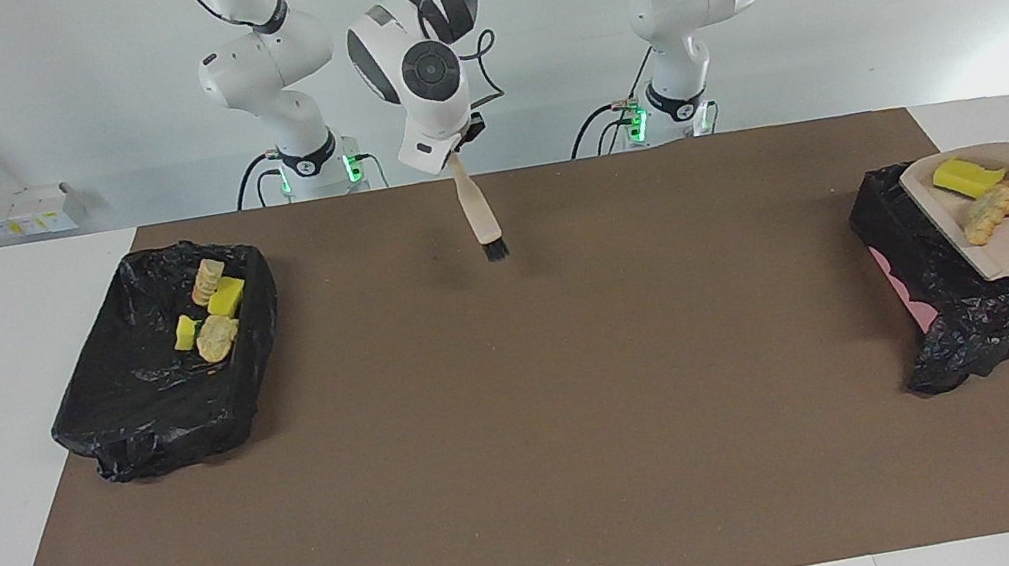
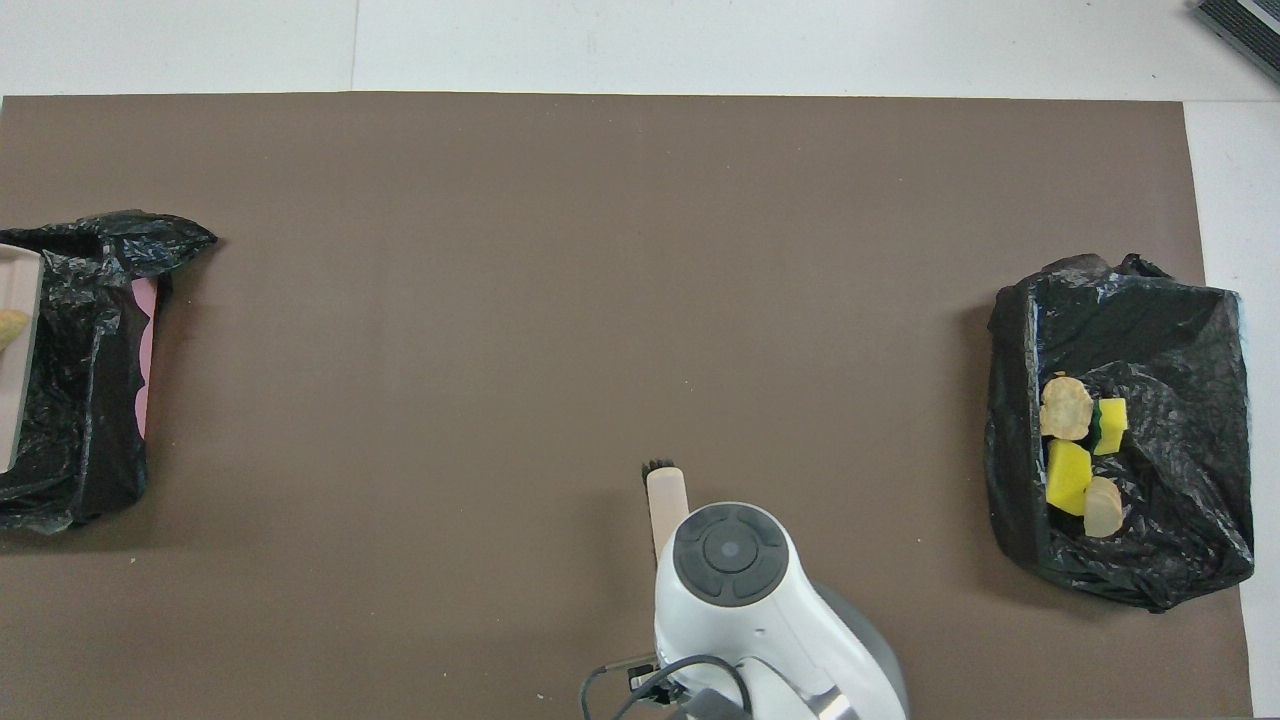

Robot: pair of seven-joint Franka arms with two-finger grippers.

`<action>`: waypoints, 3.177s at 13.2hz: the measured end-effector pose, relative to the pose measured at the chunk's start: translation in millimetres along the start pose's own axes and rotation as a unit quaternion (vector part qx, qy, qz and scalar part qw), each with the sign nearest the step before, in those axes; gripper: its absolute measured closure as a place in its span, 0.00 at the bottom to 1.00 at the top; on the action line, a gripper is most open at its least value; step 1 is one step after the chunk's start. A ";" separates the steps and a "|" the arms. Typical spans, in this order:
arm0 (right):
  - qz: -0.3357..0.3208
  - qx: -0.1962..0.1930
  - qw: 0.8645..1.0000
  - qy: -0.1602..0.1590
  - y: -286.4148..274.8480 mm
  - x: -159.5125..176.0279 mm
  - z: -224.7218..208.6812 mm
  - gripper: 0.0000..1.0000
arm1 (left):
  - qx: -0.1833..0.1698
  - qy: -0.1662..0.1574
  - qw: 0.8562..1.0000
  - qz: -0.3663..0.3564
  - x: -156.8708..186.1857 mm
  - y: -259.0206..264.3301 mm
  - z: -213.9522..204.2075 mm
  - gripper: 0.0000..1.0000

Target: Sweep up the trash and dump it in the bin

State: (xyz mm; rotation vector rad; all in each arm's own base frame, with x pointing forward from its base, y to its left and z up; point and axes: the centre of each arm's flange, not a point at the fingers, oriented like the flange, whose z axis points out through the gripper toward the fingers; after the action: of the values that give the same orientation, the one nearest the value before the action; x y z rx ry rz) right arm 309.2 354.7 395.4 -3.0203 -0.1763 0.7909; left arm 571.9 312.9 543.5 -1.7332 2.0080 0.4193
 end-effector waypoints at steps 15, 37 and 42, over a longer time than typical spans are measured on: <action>0.106 -0.004 0.994 0.001 -73.4 -2.4 106.8 0.73 | -0.045 -0.273 0.961 0.017 33.3 -35.9 -63.9 0.69; 0.094 0.063 0.994 0.010 80.6 4.3 -127.0 0.00 | -0.009 -0.401 0.916 -0.003 101.4 -35.4 -150.9 0.69; 0.088 0.061 0.990 0.088 176.9 -2.8 -235.1 0.00 | -0.032 -0.361 0.931 -0.038 99.6 -26.7 -143.0 0.69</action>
State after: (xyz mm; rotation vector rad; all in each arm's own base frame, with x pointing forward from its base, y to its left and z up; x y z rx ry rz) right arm 440.4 182.0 594.2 -2.9966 0.1389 0.5183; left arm 567.8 151.9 615.1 -1.3919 1.3978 0.9432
